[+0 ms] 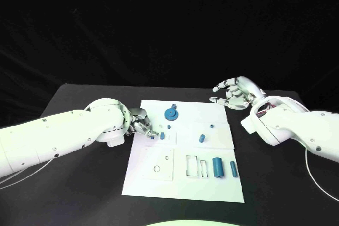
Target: Assemble the parts on the task board
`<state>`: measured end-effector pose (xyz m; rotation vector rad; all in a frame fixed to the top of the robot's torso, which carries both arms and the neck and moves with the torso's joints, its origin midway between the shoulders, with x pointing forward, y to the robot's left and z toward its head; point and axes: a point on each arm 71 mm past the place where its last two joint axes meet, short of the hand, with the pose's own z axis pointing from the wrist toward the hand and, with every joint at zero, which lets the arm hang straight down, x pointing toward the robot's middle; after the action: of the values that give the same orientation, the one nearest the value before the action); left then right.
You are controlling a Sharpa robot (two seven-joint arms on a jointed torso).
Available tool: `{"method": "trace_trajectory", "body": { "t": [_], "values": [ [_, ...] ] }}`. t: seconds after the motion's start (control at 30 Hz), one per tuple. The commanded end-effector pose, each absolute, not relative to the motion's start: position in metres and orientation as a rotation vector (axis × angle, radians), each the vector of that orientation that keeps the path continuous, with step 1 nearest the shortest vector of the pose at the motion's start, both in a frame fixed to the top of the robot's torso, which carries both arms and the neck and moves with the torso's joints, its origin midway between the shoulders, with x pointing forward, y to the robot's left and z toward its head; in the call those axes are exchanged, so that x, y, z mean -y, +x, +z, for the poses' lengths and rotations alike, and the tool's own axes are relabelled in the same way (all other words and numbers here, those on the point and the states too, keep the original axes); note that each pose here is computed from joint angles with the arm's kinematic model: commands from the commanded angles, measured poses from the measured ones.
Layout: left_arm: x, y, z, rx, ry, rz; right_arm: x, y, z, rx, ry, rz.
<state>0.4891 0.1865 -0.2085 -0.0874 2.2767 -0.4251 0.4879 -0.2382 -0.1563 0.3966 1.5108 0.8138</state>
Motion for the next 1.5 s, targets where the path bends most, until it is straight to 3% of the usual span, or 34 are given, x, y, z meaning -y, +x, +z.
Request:
{"method": "trace_trajectory", "body": {
  "t": [0.03,0.4,0.63,0.97,1.23,1.5],
  "values": [
    [-0.189,0.489,-0.207,-2.254,-0.142,-0.446,0.237,0.488,-0.156,-1.501,0.382,0.822],
    [-0.191,0.492,-0.195,-2.177,-0.287,-0.554,0.237,0.489,-0.156,-1.498,0.383,0.820],
    [-0.187,0.495,-0.181,-2.032,-0.361,-0.746,0.239,0.489,-0.156,-1.492,0.385,0.816],
    [-0.153,0.491,-0.169,-1.752,0.001,-0.892,0.241,0.490,-0.156,-1.486,0.389,0.812],
    [-0.136,0.487,-0.184,-1.756,0.267,-0.822,0.241,0.490,-0.156,-1.490,0.389,0.812],
    [-0.126,0.490,-0.194,-1.802,0.373,-0.755,0.240,0.490,-0.156,-1.491,0.388,0.814]
  ]
}}
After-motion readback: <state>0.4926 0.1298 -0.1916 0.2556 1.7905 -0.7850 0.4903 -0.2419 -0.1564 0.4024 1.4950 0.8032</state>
